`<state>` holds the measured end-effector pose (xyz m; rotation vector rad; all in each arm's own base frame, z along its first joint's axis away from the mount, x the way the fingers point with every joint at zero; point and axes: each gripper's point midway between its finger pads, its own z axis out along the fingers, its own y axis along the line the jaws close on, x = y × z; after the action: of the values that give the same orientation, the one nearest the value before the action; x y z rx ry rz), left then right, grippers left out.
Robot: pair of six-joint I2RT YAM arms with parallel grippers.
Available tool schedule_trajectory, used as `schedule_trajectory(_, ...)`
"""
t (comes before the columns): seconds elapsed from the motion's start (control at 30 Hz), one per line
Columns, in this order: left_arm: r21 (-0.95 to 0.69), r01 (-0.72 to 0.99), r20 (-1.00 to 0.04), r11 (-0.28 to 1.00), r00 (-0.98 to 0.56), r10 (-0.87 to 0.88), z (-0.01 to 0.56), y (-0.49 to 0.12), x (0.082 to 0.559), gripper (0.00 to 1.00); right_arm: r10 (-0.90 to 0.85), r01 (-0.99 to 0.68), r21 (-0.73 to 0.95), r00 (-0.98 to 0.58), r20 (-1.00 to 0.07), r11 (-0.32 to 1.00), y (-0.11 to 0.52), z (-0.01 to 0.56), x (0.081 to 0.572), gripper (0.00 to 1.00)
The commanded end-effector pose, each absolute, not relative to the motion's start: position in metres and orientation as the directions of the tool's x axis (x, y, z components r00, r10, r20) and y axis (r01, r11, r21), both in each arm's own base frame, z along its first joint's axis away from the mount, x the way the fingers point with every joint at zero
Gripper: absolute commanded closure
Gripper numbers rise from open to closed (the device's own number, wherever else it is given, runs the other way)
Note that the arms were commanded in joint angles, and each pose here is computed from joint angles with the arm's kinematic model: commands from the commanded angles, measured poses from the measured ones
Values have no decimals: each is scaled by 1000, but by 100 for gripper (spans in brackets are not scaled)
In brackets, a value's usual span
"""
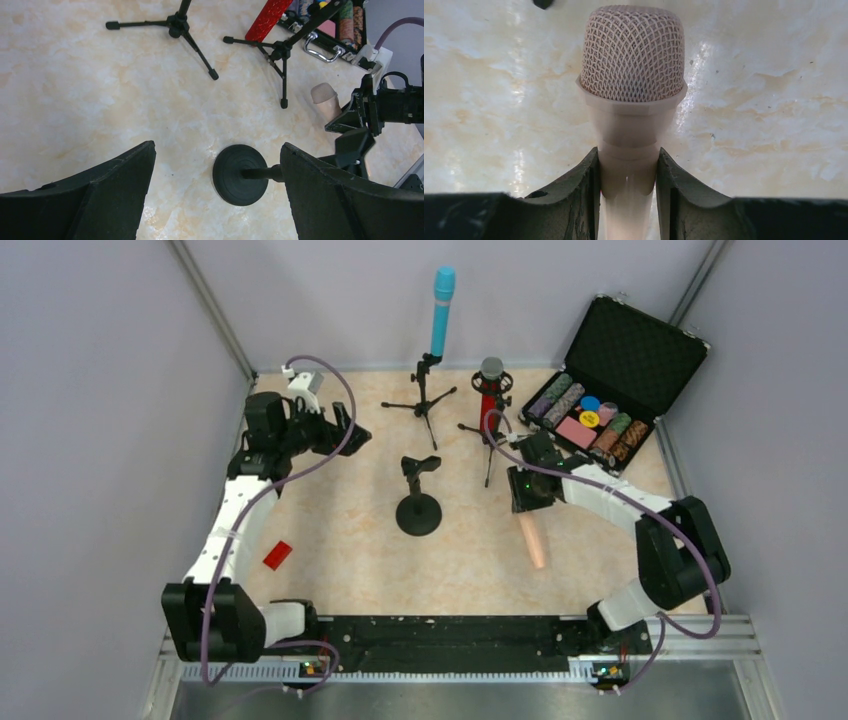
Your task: Attach the microphones to the stand
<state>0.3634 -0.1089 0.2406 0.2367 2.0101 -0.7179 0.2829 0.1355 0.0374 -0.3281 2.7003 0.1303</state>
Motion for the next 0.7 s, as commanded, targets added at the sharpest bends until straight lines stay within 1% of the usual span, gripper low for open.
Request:
schedule_trajectory(0.0,-304,509,-927,806,-354,-126,291,-108,358,1,-165,-312,135,-765,-623,940,166,108,312,100)
schedule_trajectory(0.17,-299,569,-945,766,-286,-157,312,-117,346,1,-123,-387,194,-658,-743,901,181,156,315,100)
schedule_trajectory(0.3,-308,618,-948,723,-267,-176,321,-126,338,1,-77,-459,225,-552,-830,860,192,197,316,100)
schedule_trajectory(0.43,-337,623,-939,706,-281,-200,325,-129,336,1,-18,-552,234,-413,-911,800,202,243,308,100)
schedule_trajectory(0.47,-331,627,-942,705,-265,-206,329,-129,337,1,4,-578,229,-365,-931,783,203,258,305,100)
schedule_trajectory(0.6,-338,624,-940,705,-251,-229,334,-129,338,1,91,-621,217,-229,-969,753,203,298,295,100)
schedule_trajectory(0.67,-350,613,-936,708,-251,-245,334,-128,341,1,113,-637,207,-185,-976,743,202,311,291,100)
